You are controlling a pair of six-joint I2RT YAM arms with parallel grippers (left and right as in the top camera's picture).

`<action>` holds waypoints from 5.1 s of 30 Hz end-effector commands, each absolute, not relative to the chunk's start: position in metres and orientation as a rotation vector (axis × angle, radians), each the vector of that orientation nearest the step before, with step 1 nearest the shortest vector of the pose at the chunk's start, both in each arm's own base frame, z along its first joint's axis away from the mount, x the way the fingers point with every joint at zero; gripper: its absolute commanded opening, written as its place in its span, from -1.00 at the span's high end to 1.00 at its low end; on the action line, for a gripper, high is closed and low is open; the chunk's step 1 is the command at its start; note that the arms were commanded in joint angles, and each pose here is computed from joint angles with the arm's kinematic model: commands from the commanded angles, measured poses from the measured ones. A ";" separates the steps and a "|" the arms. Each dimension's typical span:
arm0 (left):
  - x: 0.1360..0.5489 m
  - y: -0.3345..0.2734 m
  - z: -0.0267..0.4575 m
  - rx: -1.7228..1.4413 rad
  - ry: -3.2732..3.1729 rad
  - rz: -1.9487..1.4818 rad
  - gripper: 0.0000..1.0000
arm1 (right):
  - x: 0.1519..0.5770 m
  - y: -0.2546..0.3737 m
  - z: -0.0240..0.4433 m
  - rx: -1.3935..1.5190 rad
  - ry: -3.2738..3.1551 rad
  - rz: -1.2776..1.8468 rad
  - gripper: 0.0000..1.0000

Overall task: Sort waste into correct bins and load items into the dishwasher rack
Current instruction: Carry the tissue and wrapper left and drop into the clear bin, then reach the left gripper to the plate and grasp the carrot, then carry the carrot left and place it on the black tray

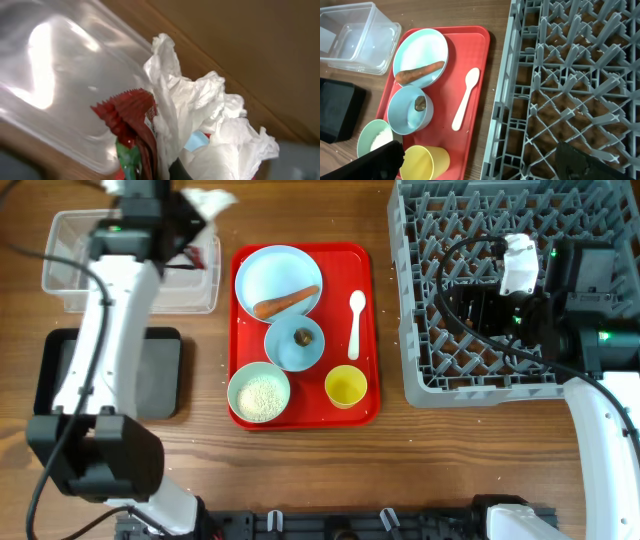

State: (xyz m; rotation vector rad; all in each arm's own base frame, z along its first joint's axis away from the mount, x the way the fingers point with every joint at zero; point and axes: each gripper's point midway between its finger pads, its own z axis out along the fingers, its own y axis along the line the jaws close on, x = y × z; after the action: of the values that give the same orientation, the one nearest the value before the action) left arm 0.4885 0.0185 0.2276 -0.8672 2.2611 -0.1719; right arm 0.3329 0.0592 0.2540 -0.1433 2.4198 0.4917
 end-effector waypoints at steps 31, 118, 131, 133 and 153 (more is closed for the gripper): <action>0.515 0.059 0.206 -0.473 2.340 -0.005 -0.99 | 0.335 0.058 0.258 -0.139 2.409 0.490 -0.99; 0.287 0.166 0.150 -1.720 2.385 0.315 0.92 | 0.335 0.058 0.254 -0.135 2.427 0.494 -0.99; 0.286 0.171 0.013 -1.990 2.039 -0.037 0.85 | 0.334 0.058 0.233 -0.113 2.513 0.514 -0.99; 0.286 0.171 0.009 -1.982 2.028 -0.036 0.73 | 0.333 0.058 0.231 -0.111 2.524 0.516 -0.99; 0.324 0.169 0.092 -1.600 2.066 -0.198 -0.49 | 0.339 0.058 0.234 -0.121 2.493 0.508 -1.00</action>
State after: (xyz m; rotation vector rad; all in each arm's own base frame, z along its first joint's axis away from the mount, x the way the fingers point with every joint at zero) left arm 0.2998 0.1656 0.0339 -1.8460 2.0817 -0.1293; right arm 0.3344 0.0592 0.2322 -0.1237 2.5038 0.5105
